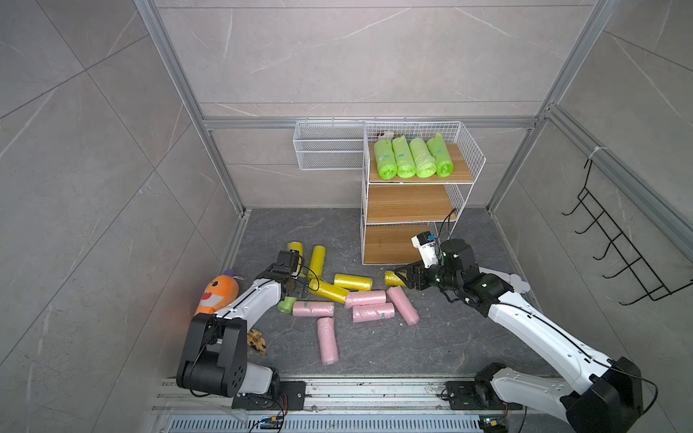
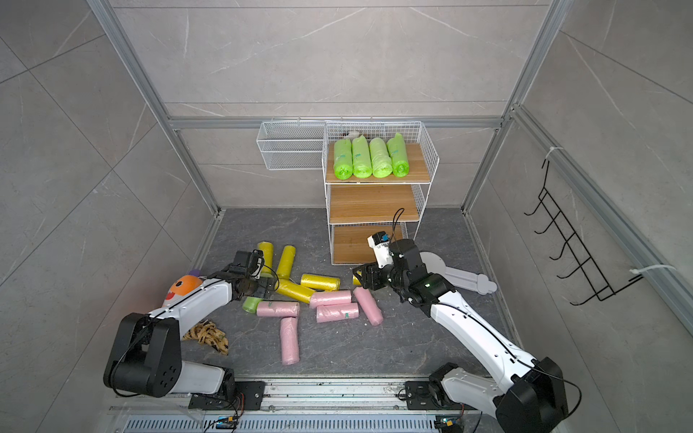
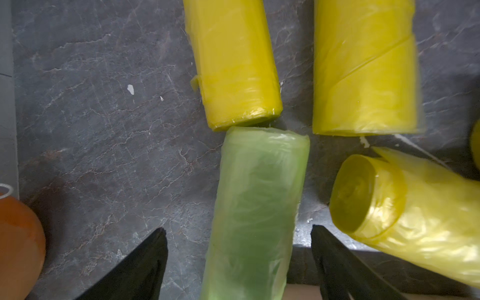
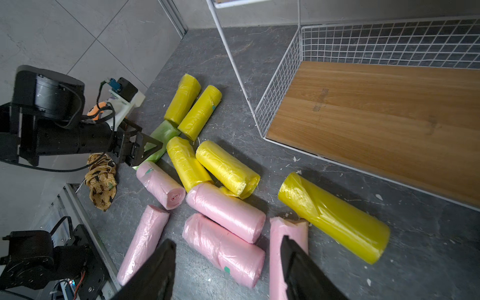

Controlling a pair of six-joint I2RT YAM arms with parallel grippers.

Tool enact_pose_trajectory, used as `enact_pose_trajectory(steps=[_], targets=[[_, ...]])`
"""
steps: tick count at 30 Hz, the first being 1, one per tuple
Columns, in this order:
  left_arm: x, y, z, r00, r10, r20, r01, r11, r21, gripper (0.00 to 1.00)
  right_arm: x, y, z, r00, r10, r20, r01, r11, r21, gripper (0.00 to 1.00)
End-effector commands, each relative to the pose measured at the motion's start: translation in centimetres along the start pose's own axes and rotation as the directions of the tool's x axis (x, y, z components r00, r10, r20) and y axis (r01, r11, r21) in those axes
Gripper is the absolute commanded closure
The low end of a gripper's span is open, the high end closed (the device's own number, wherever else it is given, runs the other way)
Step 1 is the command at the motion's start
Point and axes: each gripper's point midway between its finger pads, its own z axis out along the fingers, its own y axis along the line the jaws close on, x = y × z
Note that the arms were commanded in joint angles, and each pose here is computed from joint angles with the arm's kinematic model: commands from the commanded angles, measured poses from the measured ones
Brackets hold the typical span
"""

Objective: Sort the rolls of trash bags by color and place them on the shelf
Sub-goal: Pick up the roll of trash bags from the center of the board.

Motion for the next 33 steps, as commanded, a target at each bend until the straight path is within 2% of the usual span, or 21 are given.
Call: enact_pose_trajectory(steps=[1,7,13,16,21,25,29,33], targets=[[-1.2,-0.9,1.0,0.997,0.078,0.016,-0.078,0.996,0.051,0.12,-0.1,0.6,0.2,1.000,-0.003,0.010,0.003,0.999,-0.032,0.32],[-1.3,-1.8,3.8,0.992,0.103,-0.069,-0.095,0.990,0.103,0.20,0.3,0.2,-0.2,1.000,0.000,-0.001,0.000,1.000,-0.008,0.32],[-1.6,-2.2,4.2,0.993,0.085,-0.078,-0.075,0.990,0.120,0.24,0.8,-0.1,-0.5,1.000,0.015,-0.023,-0.015,1.000,0.016,0.32],[-1.4,-1.9,4.0,0.992,0.082,-0.091,-0.072,0.991,0.110,0.33,1.0,-0.3,-0.5,0.999,0.027,-0.034,-0.026,0.999,0.031,0.32],[-2.4,-1.5,2.5,0.996,0.065,-0.061,-0.059,0.994,0.098,0.49,1.0,-0.5,-0.9,0.998,0.056,-0.042,-0.054,0.997,0.051,0.32],[-3.2,-0.9,0.7,0.999,0.026,-0.043,-0.022,0.996,0.083,0.57,0.9,-0.3,-1.0,0.995,0.084,-0.060,-0.081,0.995,0.050,0.32],[-3.8,0.2,-1.6,1.000,0.013,0.002,-0.013,0.999,0.040,0.60,1.4,-0.7,-1.2,0.990,0.107,-0.092,-0.099,0.992,0.083,0.32],[-5.2,1.5,-4.9,0.995,0.001,0.100,-0.001,1.000,-0.001,0.63,1.7,-1.1,-1.4,0.984,0.130,-0.122,-0.116,0.986,0.117,0.31]])
